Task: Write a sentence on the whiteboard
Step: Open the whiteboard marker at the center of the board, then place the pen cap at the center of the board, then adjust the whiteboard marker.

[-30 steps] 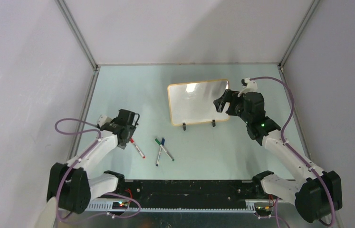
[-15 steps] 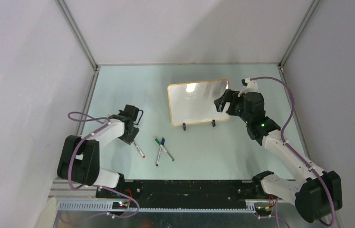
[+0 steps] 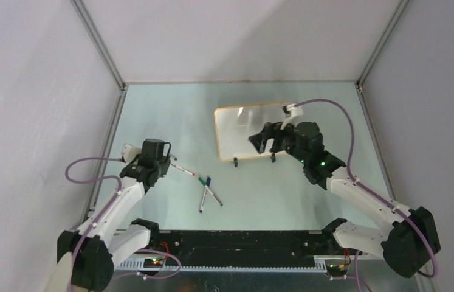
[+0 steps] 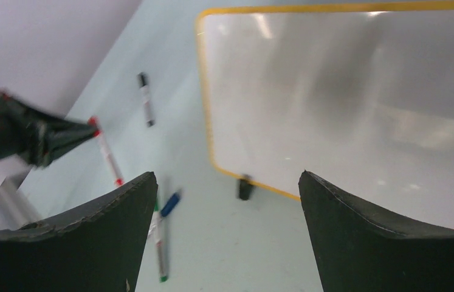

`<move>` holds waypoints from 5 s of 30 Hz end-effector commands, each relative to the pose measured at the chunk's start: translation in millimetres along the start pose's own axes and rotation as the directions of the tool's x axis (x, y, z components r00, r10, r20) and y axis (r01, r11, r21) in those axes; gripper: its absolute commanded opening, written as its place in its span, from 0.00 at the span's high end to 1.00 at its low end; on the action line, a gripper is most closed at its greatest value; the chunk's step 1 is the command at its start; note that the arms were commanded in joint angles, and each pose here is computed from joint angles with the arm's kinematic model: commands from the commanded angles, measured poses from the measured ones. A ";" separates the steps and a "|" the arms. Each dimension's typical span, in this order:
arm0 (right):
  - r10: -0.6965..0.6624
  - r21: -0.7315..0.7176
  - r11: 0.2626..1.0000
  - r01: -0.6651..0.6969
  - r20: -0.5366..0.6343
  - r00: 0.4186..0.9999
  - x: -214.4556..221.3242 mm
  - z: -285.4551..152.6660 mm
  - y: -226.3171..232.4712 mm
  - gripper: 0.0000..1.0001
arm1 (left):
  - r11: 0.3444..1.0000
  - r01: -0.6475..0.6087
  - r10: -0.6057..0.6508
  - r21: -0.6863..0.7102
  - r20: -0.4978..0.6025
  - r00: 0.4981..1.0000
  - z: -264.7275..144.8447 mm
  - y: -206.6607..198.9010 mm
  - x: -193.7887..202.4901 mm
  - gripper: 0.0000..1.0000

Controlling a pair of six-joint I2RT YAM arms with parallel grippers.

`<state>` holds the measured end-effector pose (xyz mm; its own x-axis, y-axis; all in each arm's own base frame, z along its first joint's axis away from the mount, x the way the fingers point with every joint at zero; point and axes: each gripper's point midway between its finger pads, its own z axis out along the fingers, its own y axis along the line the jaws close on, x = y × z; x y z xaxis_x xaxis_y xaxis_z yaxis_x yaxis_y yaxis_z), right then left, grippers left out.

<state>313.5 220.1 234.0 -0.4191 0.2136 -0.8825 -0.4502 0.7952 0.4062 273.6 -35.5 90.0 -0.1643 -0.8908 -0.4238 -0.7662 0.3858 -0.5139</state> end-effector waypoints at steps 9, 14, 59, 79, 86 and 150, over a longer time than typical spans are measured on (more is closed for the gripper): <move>-0.198 -0.398 0.885 0.242 0.148 0.969 23.7 31.2 159.7 0.10 | 0.707 0.355 -0.259 0.611 -0.242 0.935 -71.1 -105.6 -1.1 1.00; -0.203 -0.412 0.873 0.261 0.180 0.963 25.8 36.8 183.5 0.10 | 0.610 0.379 -0.176 0.696 -0.347 0.921 -90.1 -131.3 18.9 1.00; -0.048 -0.250 0.964 0.090 0.173 0.984 33.1 84.9 164.7 0.97 | 0.472 0.428 -0.081 0.771 -0.445 0.892 -119.2 -162.6 49.6 1.00; -0.121 -0.524 0.845 0.104 0.002 0.993 49.9 64.6 171.6 1.00 | 0.745 0.289 -0.373 0.601 0.016 0.928 -54.1 -68.3 -43.9 1.00; -0.124 -0.471 0.875 0.112 0.006 0.992 45.6 65.2 162.3 1.00 | 0.918 0.273 -0.325 0.288 0.149 0.934 -23.4 -8.6 -43.6 1.00; 0.090 0.017 0.996 -0.089 -0.245 0.965 -27.9 -53.4 44.2 1.00 | -0.319 -0.880 0.245 0.351 0.928 0.281 -210.6 -170.8 128.3 0.01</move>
<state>270.3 220.1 279.2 -0.6069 0.1323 -0.7837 -0.4228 0.7812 0.4594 242.0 -269.0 256.3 0.1439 -0.0584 -0.9879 0.7178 0.6933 0.0636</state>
